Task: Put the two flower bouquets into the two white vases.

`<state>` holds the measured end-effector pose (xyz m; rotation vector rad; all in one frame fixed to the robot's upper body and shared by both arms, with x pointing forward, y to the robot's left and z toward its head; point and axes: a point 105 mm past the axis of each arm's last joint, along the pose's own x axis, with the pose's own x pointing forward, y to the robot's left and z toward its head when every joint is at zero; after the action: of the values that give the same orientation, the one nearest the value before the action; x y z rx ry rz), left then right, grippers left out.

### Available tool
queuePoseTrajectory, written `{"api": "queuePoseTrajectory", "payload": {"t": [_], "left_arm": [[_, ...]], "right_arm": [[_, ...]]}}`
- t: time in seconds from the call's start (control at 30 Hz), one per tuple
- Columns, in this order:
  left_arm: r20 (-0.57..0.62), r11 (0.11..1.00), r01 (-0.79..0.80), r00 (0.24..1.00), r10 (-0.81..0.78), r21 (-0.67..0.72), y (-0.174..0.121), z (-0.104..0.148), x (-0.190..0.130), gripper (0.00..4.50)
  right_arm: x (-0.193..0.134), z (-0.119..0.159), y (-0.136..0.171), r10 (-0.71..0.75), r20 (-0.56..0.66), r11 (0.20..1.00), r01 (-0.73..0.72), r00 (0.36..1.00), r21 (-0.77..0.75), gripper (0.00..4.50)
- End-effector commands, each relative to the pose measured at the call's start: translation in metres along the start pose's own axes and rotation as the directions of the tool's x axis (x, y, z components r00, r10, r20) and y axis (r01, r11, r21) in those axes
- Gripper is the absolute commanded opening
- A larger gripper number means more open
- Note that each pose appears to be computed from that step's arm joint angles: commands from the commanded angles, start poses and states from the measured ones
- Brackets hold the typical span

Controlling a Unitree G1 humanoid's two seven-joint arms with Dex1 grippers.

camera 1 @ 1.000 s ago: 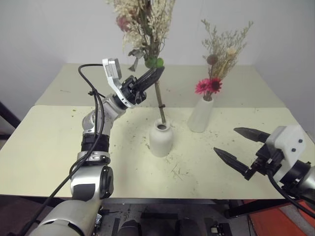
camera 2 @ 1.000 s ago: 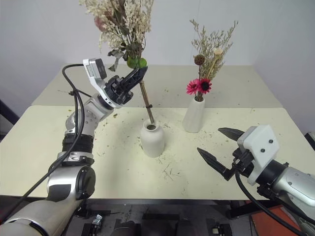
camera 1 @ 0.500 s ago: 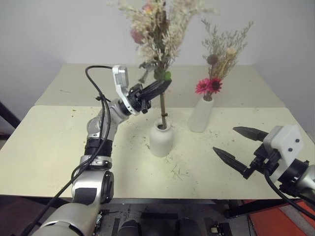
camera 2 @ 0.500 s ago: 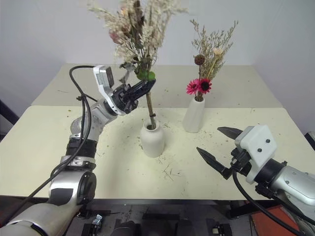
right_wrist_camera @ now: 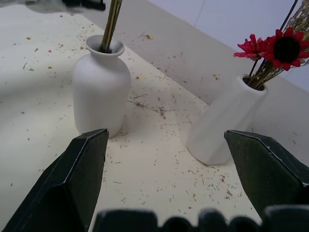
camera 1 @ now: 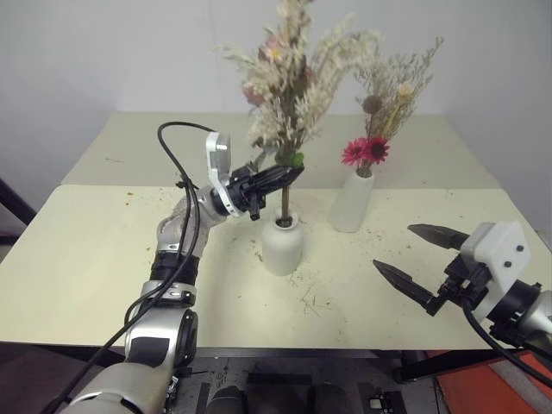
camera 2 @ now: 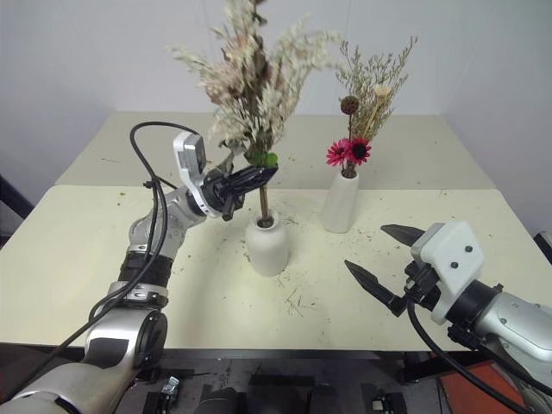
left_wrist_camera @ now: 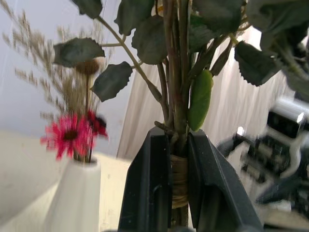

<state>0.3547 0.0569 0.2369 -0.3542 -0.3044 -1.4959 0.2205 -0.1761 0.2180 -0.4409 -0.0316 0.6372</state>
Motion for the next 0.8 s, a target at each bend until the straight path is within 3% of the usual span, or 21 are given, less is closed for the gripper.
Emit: {"api": "queuePoseTrajectory", "payload": {"t": [0.03,0.27,0.4,0.7,0.8], "left_arm": [[0.004,0.997,0.034,0.999,-0.035,0.069,-0.007,0.01,0.007,0.15],[-0.031,0.996,0.05,0.998,-0.048,0.072,-0.011,0.001,0.001,0.15],[0.0,0.996,0.073,0.997,-0.073,0.047,-0.015,0.01,-0.004,1.47],[-0.239,0.989,0.059,0.971,-0.024,0.139,-0.017,0.001,-0.029,4.28],[-0.472,0.967,0.063,0.879,0.062,0.245,-0.012,-0.019,-0.05,4.46]], "right_arm": [[-0.003,0.009,-0.003,-0.015,0.042,0.999,0.017,0.999,-0.043,4.5],[-0.002,0.007,-0.003,-0.013,0.04,0.999,0.015,0.999,-0.041,4.5],[-0.002,0.007,-0.003,-0.009,0.037,0.999,0.011,0.999,-0.041,4.5],[-0.003,0.006,-0.005,-0.001,0.029,0.999,0.002,1.0,-0.044,4.5],[-0.004,0.005,-0.006,0.001,0.023,0.999,0.0,1.0,-0.046,4.5]]}}
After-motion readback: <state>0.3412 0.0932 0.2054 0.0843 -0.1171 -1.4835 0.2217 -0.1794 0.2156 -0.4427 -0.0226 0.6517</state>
